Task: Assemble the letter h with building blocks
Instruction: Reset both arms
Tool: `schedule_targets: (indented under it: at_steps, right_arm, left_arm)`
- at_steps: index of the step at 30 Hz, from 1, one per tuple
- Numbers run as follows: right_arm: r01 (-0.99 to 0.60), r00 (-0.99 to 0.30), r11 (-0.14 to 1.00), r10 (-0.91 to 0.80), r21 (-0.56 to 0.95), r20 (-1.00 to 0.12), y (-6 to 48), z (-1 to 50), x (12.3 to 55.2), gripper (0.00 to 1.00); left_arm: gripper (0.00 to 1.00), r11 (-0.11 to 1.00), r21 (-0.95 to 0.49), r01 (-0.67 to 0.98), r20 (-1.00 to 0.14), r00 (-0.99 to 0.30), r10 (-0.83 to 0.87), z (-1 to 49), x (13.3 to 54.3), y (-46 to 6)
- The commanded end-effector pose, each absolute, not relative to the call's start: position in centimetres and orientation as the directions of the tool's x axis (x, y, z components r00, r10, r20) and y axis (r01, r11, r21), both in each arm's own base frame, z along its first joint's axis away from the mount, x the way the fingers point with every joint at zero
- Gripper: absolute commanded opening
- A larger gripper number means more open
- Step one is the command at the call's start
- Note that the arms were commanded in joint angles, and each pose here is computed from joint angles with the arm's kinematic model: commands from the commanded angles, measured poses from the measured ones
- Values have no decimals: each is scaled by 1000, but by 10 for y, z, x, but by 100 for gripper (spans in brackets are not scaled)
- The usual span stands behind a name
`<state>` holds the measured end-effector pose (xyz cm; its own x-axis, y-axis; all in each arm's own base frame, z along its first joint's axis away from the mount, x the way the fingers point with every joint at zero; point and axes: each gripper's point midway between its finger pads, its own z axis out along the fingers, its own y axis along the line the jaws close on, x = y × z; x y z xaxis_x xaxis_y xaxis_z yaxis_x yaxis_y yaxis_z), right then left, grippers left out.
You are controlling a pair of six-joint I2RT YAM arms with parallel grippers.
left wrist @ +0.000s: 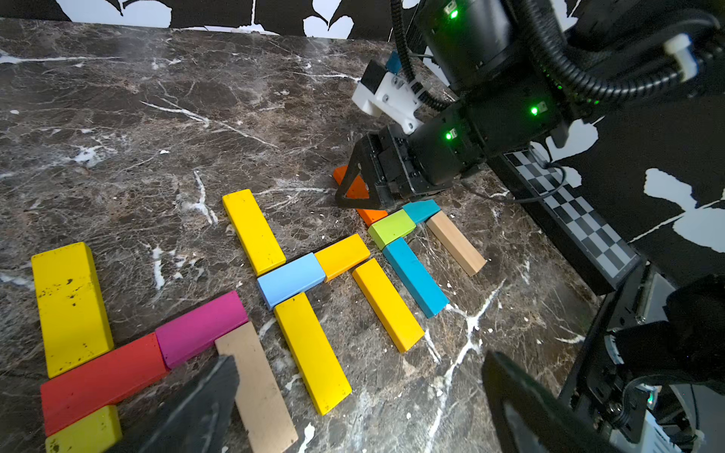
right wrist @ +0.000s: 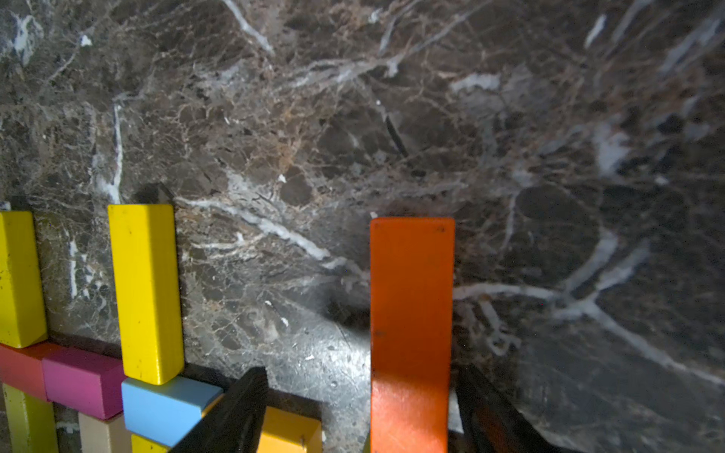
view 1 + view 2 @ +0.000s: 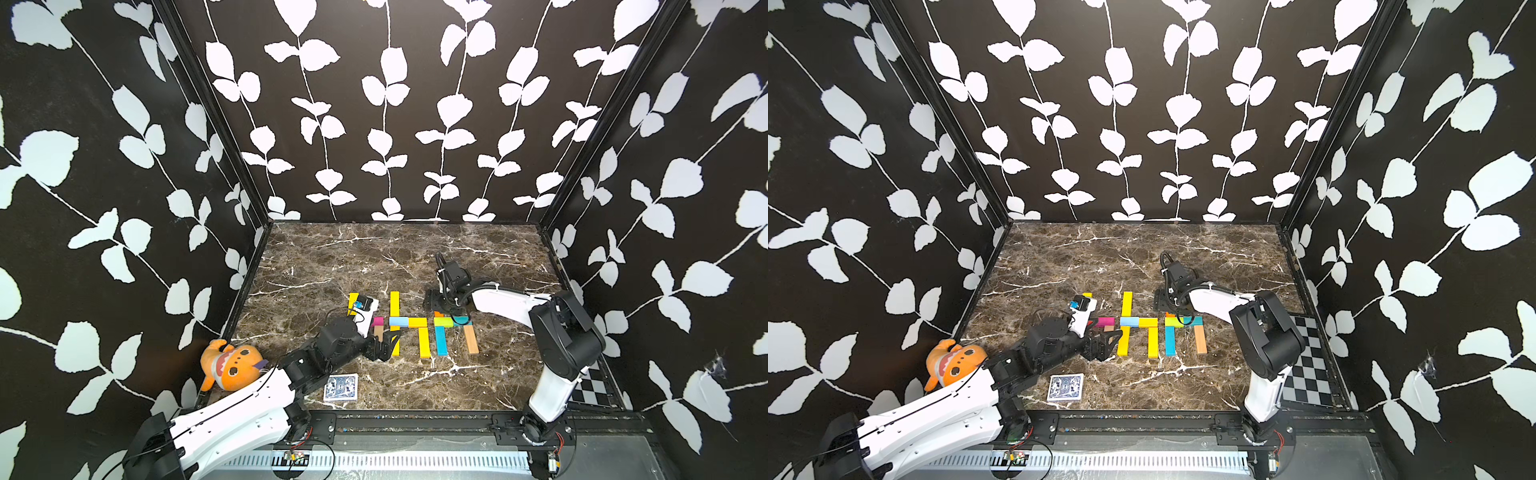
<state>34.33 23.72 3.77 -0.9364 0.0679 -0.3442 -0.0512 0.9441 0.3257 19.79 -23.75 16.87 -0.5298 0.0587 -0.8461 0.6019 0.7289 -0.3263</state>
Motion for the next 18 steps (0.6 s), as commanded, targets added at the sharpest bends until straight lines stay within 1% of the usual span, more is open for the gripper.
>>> schedule_targets:
  at_steps: [1,13,18]
  right_arm:
    - [-48,-940,943,69,329,-333,241,31,341,75]
    - [-50,-938,938,74,344,-338,245,34,342,75]
    - [-41,-932,956,68,290,-356,236,33,347,77]
  left_arm:
    - [99,727,-331,601,-853,-521,42,175,200,-238]
    - [99,727,-333,600,-851,-524,42,174,201,-239]
    - [99,725,-337,600,-847,-529,44,172,200,-240]
